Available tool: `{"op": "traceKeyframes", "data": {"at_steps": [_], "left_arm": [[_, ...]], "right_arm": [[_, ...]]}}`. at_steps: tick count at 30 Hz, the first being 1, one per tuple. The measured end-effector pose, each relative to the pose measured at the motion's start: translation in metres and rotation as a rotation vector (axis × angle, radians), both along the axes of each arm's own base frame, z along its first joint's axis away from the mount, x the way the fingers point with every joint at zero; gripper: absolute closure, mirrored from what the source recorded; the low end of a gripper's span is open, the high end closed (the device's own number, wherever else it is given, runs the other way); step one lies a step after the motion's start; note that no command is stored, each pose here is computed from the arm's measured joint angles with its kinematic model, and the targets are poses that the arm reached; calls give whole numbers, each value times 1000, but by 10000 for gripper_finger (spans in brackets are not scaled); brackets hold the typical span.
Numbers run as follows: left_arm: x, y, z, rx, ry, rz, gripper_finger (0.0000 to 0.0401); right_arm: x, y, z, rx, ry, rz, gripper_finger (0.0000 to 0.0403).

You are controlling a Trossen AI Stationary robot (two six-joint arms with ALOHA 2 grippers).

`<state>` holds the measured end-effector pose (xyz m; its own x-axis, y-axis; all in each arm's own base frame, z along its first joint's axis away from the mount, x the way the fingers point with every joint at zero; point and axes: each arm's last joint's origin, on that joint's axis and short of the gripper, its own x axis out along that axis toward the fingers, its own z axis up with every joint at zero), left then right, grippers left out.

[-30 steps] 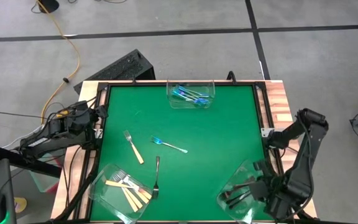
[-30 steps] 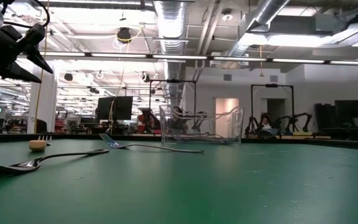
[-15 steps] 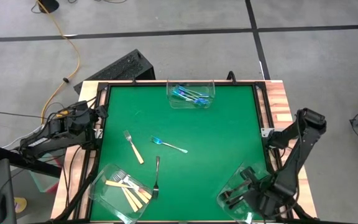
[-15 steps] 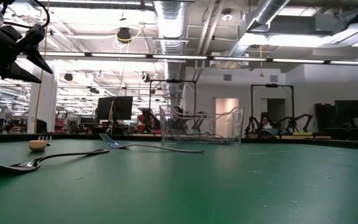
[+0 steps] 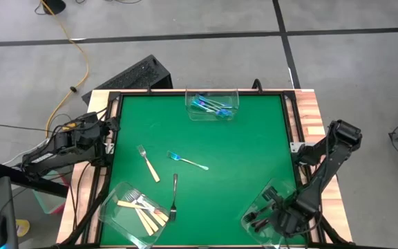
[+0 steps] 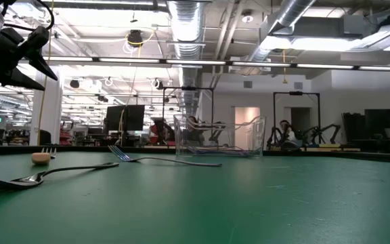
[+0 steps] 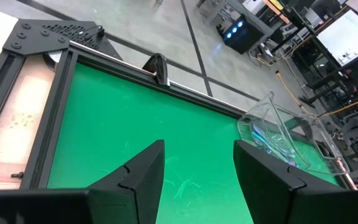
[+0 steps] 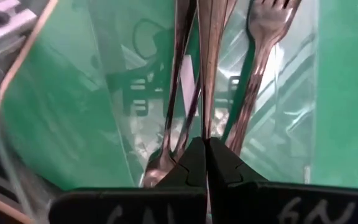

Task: Sort silverware by color (type)
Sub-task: Put the black fork into the bottom right transparent bin

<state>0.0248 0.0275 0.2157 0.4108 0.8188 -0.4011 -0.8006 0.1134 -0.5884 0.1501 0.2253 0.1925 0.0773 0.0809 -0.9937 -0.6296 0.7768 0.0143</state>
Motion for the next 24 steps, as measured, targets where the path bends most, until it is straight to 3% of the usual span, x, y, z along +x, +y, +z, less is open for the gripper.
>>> {"op": "traceKeyframes", "data": {"at_steps": [16,24], "left_arm": [[0,0,0,0,-1,0,225],[0,0,0,0,-1,0,225]], "right_arm": [[3,-8,-22,72,30,19,396],[2,-9,-24,70,33,19,376]]}}
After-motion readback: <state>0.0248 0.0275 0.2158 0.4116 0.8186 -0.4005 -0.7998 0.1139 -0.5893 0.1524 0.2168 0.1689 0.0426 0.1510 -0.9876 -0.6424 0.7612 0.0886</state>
